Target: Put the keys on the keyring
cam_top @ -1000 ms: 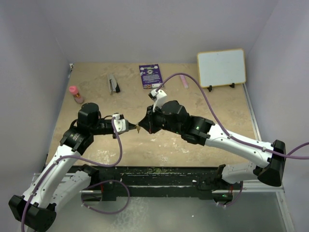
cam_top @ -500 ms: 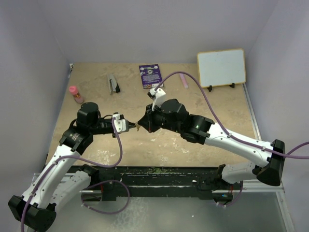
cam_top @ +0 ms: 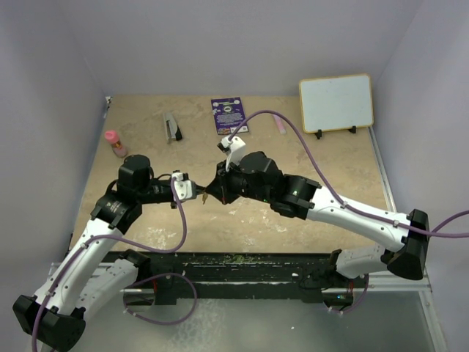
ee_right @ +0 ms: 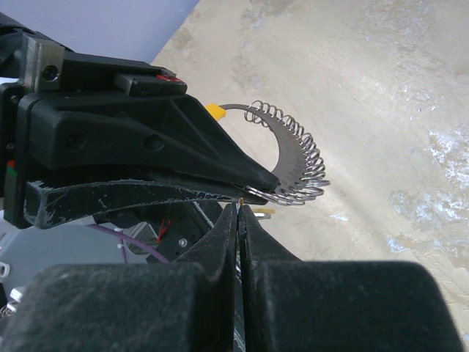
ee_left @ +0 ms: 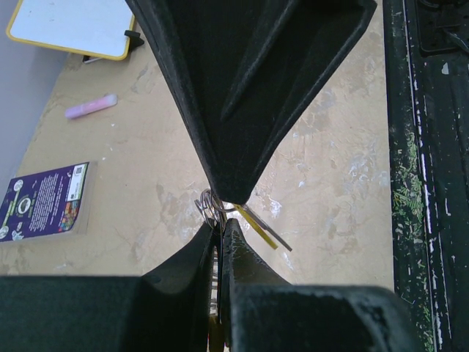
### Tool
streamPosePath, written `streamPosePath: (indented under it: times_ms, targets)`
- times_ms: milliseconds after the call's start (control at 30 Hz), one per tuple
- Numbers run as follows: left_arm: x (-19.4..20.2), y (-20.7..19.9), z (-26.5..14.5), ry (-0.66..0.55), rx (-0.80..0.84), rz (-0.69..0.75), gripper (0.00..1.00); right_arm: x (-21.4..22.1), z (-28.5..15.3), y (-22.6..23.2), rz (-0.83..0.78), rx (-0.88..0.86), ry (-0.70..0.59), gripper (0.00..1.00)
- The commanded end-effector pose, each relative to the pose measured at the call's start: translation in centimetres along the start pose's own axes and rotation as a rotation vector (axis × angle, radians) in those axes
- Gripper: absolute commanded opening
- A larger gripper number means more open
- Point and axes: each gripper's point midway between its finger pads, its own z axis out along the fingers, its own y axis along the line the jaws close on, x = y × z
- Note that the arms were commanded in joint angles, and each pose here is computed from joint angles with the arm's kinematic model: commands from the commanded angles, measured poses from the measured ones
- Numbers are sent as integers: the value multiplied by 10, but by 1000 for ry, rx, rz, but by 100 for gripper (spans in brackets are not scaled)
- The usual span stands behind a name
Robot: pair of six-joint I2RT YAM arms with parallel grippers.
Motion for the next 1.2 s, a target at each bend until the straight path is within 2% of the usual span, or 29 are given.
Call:
streamPosePath:
  times_ms: [0,1167]
  targets:
    - [-26,8,-3,-58,-7,75,4,-29,-3,18,-17,-53,-77,0]
    - [-33,0,-6,-75,20,71,4,-34,-7,0,27,61,-97,0]
